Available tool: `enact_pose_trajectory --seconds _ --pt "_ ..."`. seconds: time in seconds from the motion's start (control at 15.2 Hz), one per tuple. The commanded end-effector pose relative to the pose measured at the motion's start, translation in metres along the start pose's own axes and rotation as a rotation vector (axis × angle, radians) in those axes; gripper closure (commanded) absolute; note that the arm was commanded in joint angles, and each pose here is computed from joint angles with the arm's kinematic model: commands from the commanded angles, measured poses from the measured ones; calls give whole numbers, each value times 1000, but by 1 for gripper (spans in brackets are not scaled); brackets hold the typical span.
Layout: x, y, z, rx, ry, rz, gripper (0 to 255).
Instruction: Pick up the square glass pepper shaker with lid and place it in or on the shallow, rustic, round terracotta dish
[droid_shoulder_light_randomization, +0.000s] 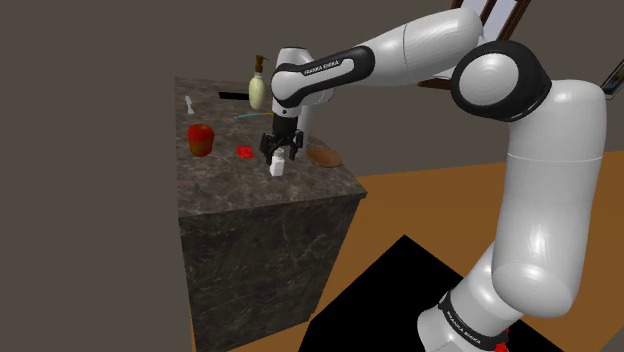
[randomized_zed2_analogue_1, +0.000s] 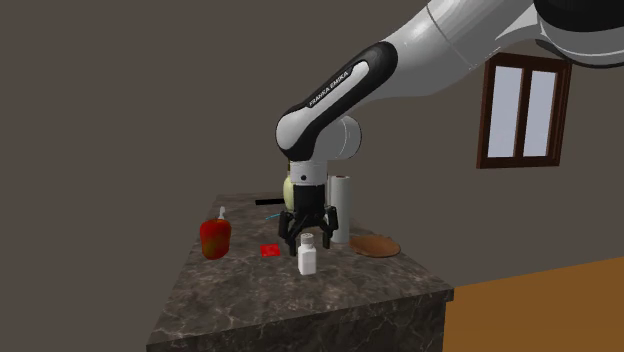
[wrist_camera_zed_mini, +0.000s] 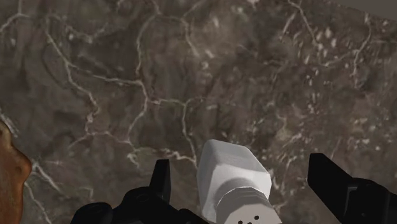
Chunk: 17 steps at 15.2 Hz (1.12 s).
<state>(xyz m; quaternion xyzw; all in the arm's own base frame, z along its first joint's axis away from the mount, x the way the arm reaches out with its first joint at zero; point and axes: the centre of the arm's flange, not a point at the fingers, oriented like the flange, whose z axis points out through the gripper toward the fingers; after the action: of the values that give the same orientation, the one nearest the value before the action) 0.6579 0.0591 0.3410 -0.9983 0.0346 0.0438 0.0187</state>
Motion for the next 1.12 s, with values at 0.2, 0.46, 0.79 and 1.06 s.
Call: enact_pose_trajectory --seconds 0.2,0.46,0.79,1.06 --pt "0 0 0 0 0 0 255" --pt "0 0 0 0 0 0 255" --pt "-1 0 -10 0 0 0 255" --pt "-3 -1 -31 0 0 0 255"
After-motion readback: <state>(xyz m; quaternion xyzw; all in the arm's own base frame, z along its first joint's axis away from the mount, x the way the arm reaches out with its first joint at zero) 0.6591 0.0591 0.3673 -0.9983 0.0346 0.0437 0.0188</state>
